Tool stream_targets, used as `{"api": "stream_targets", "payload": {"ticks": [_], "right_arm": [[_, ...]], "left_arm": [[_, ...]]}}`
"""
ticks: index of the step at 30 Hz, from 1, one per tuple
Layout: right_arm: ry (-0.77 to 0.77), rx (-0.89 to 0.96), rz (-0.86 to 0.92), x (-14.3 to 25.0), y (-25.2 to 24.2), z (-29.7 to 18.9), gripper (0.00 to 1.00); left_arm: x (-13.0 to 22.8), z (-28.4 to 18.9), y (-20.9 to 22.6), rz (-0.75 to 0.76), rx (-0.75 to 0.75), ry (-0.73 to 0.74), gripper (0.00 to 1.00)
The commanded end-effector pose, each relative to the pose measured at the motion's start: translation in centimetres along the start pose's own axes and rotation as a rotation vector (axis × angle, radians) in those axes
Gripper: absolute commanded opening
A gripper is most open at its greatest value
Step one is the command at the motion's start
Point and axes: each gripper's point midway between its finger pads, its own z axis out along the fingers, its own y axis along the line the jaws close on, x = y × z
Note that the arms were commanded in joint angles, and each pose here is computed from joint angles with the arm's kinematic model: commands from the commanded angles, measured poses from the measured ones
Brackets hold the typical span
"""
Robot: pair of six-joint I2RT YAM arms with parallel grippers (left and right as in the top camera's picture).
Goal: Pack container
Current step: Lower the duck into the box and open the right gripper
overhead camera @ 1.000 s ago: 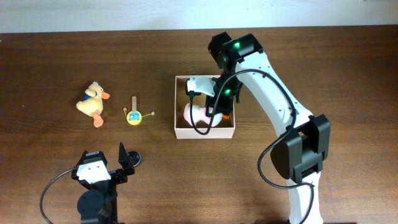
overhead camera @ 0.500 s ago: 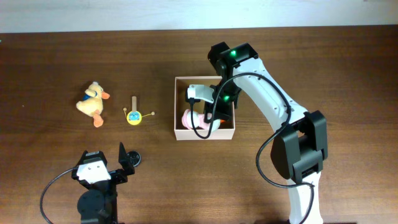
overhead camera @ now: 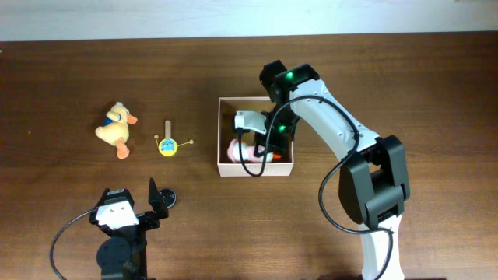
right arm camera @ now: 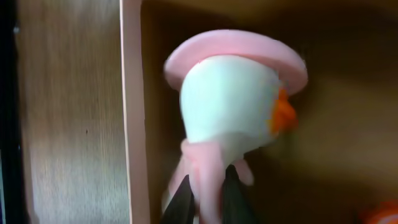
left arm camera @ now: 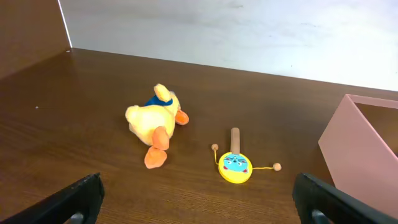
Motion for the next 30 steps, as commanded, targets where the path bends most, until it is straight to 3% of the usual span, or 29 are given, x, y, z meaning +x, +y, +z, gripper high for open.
{"api": "stream_targets", "payload": {"ticks": [1, 24, 26, 27, 30], "right_arm": [[-0.029, -0.013, -0.02, -0.35, 1.03, -0.51, 0.04], [-0.033, -0.006, -0.023, -0.09, 0.67, 0.18, 0.04], [-0.033, -0.006, -0.022, -0.09, 0.68, 0.18, 0.1], [-0.033, -0.006, -0.015, -0.09, 0.67, 0.18, 0.19], [-0.032, -0.007, -0.015, -0.09, 0.69, 0.18, 0.22]], "left_arm": [[0.07, 0.0, -0.27, 0.009, 0.015, -0.004, 0.99], [0.07, 0.0, -0.27, 0.009, 0.015, -0.004, 0.99], [0.07, 0.0, -0.27, 0.009, 0.015, -0.004, 0.99], [0.07, 0.0, -0.27, 0.009, 0.015, -0.004, 0.99], [0.07, 0.0, -0.27, 0.009, 0.015, -0.004, 0.99]]}}
